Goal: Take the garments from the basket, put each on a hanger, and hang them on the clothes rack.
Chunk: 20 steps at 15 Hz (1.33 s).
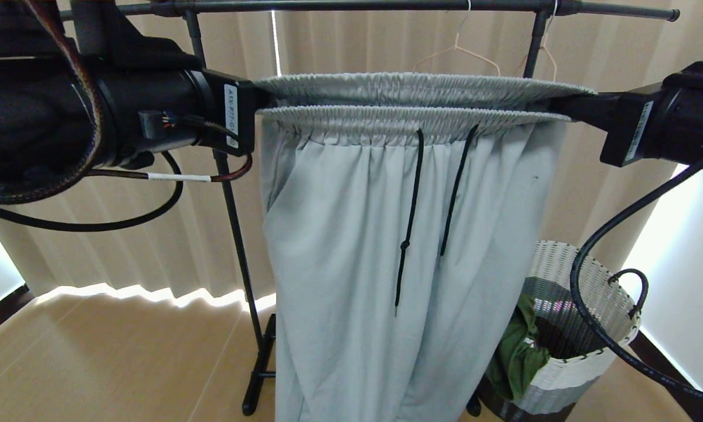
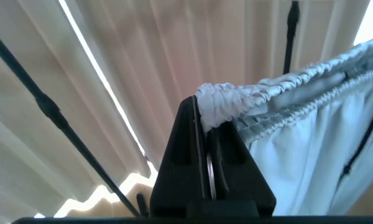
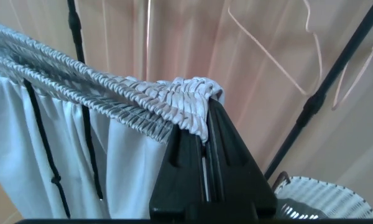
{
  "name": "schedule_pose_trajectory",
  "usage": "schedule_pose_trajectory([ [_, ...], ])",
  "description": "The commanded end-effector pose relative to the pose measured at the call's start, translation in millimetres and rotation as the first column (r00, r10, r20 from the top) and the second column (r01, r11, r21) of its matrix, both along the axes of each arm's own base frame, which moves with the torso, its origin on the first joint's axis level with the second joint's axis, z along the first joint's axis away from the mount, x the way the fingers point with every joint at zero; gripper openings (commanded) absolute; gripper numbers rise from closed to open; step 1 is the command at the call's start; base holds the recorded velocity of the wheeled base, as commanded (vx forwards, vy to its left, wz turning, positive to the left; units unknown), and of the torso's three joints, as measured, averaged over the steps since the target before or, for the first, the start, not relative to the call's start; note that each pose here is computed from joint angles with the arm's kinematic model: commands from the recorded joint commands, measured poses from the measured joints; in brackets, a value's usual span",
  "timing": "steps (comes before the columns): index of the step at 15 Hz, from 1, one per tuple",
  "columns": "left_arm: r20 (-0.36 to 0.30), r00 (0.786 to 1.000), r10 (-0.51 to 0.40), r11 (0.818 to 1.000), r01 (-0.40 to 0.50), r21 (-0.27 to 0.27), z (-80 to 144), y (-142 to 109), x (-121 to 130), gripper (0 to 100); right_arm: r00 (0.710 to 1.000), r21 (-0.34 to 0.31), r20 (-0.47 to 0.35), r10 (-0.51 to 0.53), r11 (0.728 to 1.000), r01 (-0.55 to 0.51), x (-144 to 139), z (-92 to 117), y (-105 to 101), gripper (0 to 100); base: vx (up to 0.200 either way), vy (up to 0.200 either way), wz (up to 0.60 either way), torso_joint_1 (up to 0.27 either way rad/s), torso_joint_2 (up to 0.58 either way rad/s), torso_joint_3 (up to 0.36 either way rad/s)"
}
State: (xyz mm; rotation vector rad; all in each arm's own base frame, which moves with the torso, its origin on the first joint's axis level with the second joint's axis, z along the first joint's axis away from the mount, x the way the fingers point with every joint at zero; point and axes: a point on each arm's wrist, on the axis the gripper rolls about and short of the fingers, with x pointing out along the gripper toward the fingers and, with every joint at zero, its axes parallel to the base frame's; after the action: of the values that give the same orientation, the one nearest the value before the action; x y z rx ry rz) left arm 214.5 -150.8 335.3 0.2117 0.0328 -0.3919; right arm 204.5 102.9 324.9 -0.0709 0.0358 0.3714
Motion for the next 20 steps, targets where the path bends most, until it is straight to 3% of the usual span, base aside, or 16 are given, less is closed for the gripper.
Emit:
schedule_pose_trajectory([
  [1,-0.036,0.999,-0.013,1.000,0.014,0.026,-13,-4,-2,0,1.000,-0.009,-0.019,-0.001,1.000,0.000,-1,-7,0,0,0.000,0.000,0.00,0.000,0.00,0.000],
  [4,-0.040,0.999,-0.011,1.000,0.011,0.015,-21,-5,-2,0,1.000,-0.011,-0.020,0.001,1.000,-0.001,-3,-7,-2,0,0.000,0.000,0.00,0.000,0.00,0.000],
  [6,-0.056,0.998,-0.010,1.000,0.011,0.027,-27,-5,-2,0,0.999,-0.027,-0.054,-0.001,1.000,0.000,-2,-19,-1,0,0.000,0.000,0.00,0.000,0.00,0.000],
  [16,-0.061,0.998,-0.008,0.999,0.010,0.032,-29,-5,-2,0,0.999,-0.028,-0.052,0.000,1.000,-0.002,-3,-19,-1,0,0.000,0.000,0.00,0.000,0.00,0.000],
  [17,-0.062,0.998,-0.008,0.999,0.010,0.033,-29,-4,-2,0,0.998,-0.028,-0.055,-0.001,1.000,0.000,-3,-20,-1,100,0.000,0.000,0.00,0.000,0.00,0.000],
  [20,-0.062,0.998,0.012,0.999,-0.009,0.036,-29,-2,1,0,0.998,-0.025,-0.055,0.002,1.000,-0.003,-4,-20,-2,100,0.000,0.000,0.00,0.000,0.00,0.000],
])
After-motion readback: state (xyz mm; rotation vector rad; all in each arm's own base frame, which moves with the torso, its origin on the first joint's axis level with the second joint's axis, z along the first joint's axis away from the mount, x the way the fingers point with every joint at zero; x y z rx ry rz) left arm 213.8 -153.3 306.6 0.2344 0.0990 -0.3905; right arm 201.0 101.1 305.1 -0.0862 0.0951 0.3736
